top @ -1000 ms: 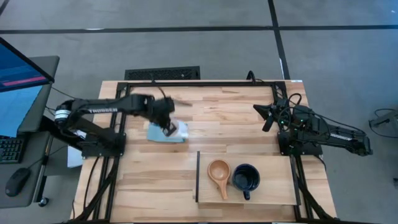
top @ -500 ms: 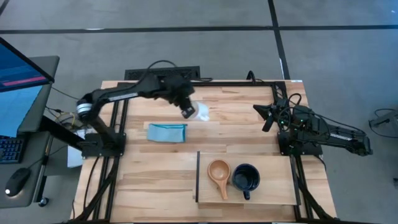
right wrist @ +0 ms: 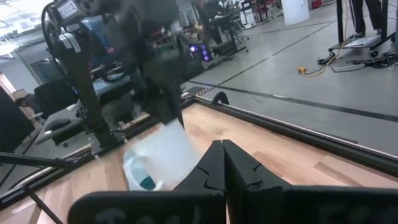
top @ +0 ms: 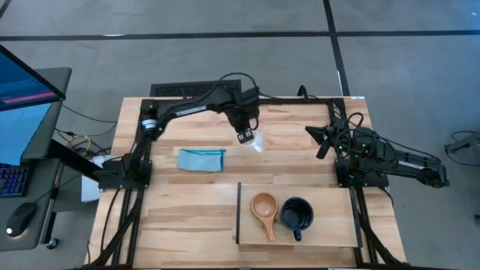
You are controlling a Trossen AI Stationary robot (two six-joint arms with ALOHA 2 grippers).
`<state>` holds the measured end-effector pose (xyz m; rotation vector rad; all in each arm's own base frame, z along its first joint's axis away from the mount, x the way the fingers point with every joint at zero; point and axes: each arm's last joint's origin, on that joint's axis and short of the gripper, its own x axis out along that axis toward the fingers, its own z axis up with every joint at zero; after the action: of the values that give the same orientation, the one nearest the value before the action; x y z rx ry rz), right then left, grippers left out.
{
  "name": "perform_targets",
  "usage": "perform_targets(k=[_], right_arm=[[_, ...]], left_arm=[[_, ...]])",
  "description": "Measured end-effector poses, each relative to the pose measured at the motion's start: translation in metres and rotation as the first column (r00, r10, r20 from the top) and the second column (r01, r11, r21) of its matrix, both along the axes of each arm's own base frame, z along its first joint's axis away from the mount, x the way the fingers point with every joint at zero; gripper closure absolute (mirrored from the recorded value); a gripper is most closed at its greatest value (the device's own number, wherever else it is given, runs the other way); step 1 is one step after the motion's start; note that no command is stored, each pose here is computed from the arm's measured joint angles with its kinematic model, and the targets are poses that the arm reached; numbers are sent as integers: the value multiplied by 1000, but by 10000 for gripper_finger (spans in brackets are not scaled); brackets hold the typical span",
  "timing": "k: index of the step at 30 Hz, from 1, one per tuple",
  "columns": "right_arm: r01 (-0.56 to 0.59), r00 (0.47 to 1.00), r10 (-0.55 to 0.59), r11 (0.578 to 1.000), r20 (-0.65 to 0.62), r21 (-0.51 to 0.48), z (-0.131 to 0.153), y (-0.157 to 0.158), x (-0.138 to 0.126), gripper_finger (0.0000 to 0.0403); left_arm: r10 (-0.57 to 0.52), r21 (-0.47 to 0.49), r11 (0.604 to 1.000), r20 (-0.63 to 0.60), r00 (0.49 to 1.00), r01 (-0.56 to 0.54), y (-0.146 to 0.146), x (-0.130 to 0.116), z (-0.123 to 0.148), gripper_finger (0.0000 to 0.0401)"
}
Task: Stack small to large cups/mugs on shelf
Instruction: Put the white mug on the shelf
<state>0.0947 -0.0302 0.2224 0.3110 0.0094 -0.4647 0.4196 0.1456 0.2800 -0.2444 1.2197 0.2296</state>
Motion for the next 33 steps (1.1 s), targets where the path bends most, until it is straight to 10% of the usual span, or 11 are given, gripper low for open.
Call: perform_targets(k=[8, 33], right_arm=[[0, 1000, -1, 1000, 13, 27, 0, 0, 0, 392], [-2, 1000, 2, 999, 15, 32, 0, 0, 0, 392]], left_arm=[[-25, 21, 999, -189, 982, 29, -5, 14, -38, 401], [-37, 29, 999, -238, 971, 45, -7, 12, -43, 401]])
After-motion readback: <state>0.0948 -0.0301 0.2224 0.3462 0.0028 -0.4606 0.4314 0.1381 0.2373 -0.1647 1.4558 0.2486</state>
